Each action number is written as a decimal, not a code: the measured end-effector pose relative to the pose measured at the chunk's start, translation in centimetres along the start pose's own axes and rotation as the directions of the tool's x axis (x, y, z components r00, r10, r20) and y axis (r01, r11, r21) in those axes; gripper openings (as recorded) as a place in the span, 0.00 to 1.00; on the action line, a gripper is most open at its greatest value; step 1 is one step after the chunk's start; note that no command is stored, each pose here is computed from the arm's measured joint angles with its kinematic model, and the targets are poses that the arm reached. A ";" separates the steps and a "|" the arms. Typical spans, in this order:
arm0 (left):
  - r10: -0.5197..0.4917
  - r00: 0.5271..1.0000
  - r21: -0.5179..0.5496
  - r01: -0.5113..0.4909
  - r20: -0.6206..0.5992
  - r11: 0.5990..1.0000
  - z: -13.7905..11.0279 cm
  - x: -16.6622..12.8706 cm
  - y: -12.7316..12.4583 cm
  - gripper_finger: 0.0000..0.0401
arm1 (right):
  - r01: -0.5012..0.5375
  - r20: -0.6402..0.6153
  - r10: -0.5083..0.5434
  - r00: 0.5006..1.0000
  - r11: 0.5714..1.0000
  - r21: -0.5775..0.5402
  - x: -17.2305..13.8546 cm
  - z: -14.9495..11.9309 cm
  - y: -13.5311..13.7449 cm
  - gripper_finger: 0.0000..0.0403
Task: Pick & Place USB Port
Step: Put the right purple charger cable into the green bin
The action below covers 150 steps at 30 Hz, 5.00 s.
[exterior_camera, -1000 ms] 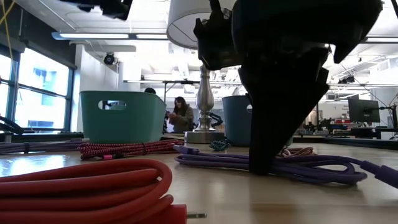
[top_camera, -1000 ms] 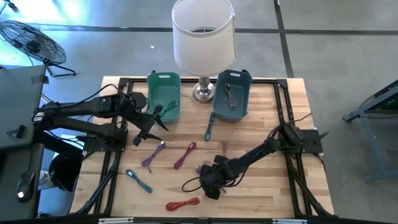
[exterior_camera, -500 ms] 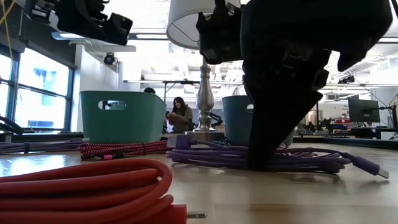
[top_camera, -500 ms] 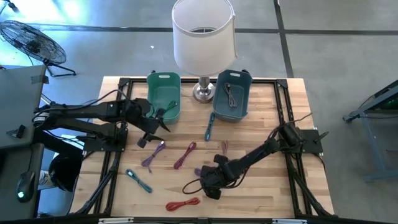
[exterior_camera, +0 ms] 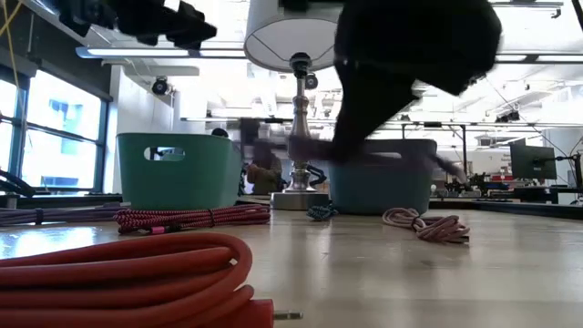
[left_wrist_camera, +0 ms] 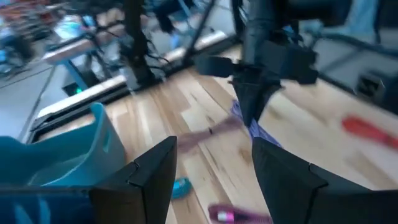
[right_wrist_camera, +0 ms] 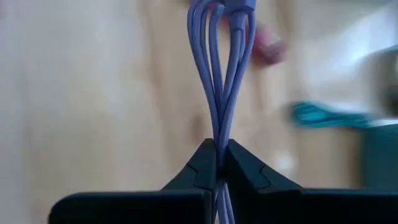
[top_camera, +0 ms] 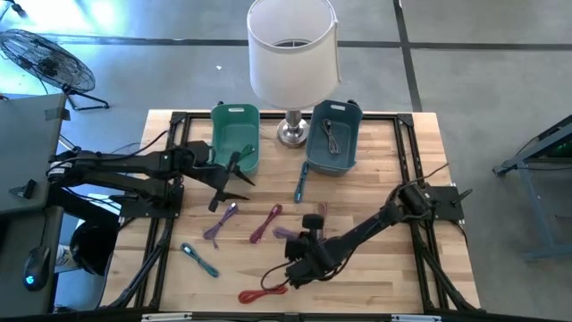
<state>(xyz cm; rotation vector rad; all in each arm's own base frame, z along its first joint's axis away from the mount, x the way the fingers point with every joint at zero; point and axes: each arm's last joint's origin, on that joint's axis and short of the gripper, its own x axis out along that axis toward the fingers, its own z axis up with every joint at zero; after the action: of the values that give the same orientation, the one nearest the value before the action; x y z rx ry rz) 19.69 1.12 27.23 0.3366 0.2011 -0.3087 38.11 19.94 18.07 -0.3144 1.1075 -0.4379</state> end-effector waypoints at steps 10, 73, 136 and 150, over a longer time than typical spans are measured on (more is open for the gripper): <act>0.177 0.980 -0.165 -0.159 0.096 0.973 -0.5 1.1 0.7 0.51 | 0.466 0.228 -0.434 0.871 0.878 -0.109 -4.6 0.5 -2.5 0.02; -0.186 0.846 0.322 0.018 0.499 0.946 1.4 4.4 -0.5 0.51 | 0.185 0.524 -0.137 0.841 0.982 -0.041 -9.6 9.0 -8.6 0.02; 0.512 0.859 0.496 -0.433 -0.026 0.753 0.8 -5.4 -1.3 0.02 | 0.331 0.385 -0.354 0.852 0.935 0.127 -14.3 -0.2 -6.7 0.39; 0.656 0.685 0.650 -0.348 -0.316 0.675 1.2 -7.2 0.0 0.02 | 0.273 0.403 -0.302 0.864 0.953 0.128 -16.3 -1.5 -6.7 0.33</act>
<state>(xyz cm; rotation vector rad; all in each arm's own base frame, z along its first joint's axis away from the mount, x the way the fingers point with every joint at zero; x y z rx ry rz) 13.14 2.57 30.09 1.0438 0.5566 0.3466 29.40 22.05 33.34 -0.4941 0.6223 -0.6385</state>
